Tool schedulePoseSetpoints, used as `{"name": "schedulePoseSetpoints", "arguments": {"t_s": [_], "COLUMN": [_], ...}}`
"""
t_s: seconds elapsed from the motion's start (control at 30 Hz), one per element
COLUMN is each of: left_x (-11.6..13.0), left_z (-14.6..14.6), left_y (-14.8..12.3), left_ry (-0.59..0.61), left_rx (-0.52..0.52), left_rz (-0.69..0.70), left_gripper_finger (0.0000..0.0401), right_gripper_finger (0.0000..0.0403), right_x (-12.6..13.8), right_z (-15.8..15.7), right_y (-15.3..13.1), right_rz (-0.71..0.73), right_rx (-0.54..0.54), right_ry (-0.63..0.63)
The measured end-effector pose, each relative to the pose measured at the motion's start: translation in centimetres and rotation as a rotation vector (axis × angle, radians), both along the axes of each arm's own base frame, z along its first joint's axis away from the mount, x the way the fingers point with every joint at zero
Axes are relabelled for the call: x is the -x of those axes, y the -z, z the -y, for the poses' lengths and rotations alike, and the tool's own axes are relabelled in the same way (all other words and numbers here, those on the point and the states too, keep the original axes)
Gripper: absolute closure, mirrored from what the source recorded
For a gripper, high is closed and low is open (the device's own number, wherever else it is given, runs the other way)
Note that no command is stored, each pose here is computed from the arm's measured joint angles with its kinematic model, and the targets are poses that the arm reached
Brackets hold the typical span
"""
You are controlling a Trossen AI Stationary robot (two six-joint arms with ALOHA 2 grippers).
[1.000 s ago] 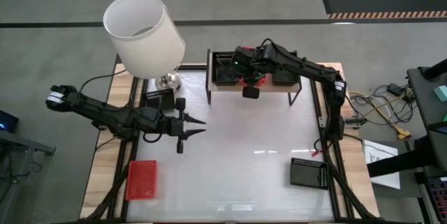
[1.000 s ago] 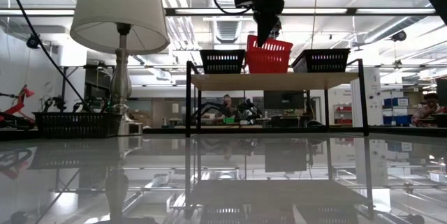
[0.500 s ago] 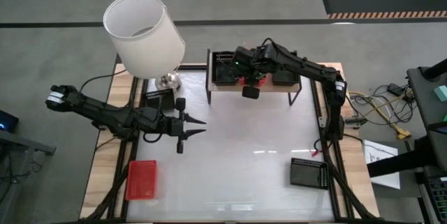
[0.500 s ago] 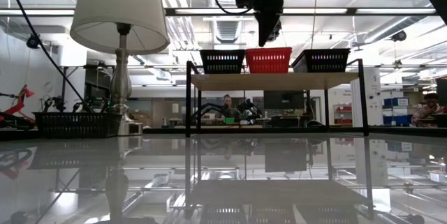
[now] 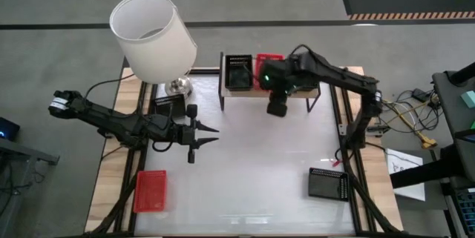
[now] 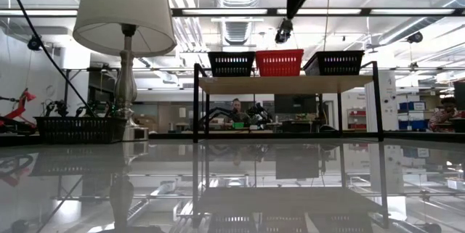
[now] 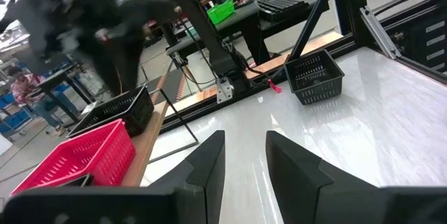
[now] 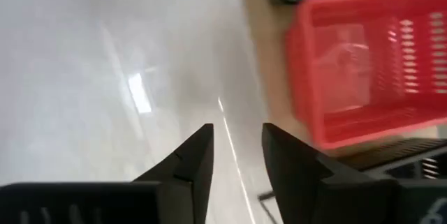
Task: Stack baskets on shelf by color
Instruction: Stack the red bin on top of the other red bin on the shelf
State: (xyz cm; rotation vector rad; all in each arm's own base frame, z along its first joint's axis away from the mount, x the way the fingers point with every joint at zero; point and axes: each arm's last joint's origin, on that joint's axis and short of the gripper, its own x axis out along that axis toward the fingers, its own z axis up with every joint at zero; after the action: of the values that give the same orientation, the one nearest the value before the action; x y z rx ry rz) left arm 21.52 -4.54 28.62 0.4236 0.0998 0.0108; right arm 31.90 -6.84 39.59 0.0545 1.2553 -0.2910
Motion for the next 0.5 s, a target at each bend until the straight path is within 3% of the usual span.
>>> {"name": "schedulePoseSetpoints", "arguments": {"t_s": [0.2, 0.5], "left_x": [0.0, 0.0], "left_z": [0.0, 0.0], "left_y": [0.0, -0.1], "left_ry": [0.000, 0.000], "left_rx": [0.001, 0.005], "left_rz": [0.000, 0.010], "left_gripper_finger": [0.0312, 0.0312], "right_gripper_finger": [0.0323, 0.0376], "right_x": [1.6, 4.2], "right_z": [-6.1, -11.8], "right_y": [0.1, 5.1], "right_rz": [0.153, 0.387], "right_rx": [0.047, 0.161], "right_ry": [-0.113, -0.183]}}
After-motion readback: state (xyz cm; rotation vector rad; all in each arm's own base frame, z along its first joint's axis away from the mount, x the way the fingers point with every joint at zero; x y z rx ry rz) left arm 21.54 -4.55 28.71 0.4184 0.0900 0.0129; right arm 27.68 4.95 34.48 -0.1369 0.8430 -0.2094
